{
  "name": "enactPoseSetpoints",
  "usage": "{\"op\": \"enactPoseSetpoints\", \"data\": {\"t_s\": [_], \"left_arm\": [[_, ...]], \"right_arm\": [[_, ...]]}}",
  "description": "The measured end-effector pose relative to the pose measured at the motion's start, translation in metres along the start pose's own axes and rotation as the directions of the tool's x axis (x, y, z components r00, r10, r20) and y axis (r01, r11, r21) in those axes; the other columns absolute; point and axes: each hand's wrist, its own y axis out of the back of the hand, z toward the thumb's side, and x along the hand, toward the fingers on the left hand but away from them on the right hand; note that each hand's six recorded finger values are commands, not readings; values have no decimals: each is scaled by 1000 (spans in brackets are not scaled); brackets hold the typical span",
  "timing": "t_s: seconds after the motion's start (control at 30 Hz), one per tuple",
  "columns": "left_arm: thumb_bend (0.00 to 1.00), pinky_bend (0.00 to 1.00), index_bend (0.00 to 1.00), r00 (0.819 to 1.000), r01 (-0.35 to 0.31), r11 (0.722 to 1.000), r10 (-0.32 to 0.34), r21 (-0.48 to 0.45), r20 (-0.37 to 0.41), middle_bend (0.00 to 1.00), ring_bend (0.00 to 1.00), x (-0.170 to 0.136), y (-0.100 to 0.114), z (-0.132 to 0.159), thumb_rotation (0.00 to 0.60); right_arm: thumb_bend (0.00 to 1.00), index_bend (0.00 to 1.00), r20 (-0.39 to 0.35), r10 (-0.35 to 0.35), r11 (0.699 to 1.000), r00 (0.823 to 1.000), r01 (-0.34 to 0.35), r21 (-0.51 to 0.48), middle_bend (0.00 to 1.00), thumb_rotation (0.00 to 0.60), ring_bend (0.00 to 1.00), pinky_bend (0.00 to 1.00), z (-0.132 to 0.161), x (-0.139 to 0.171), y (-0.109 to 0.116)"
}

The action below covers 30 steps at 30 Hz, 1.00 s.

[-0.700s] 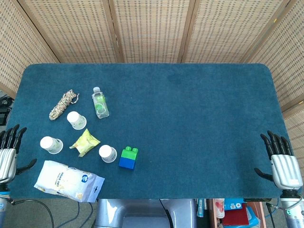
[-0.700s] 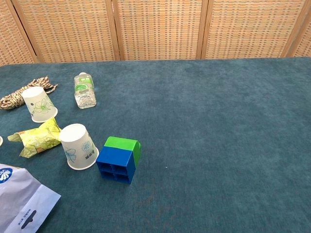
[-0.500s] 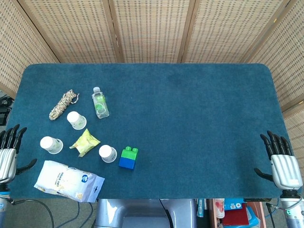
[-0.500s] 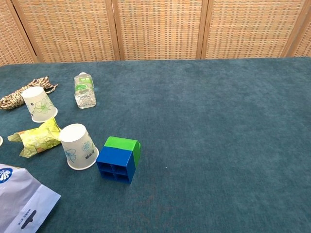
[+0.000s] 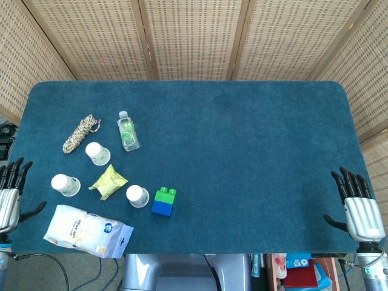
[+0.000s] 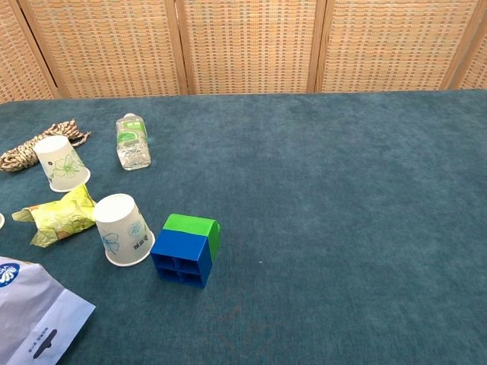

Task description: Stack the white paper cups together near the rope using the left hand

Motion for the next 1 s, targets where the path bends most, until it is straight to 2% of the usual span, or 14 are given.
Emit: {"op": "enactPoseSetpoints", "data": {"t_s": [1.0], "left_arm": [[220, 0, 74, 1000, 0, 1000, 0, -11, 9, 0, 0, 1, 1, 4, 600]], "right_arm": [[0, 0, 4, 1, 1000, 1000, -1, -4, 0, 600, 0, 0, -2, 1, 0]]}}
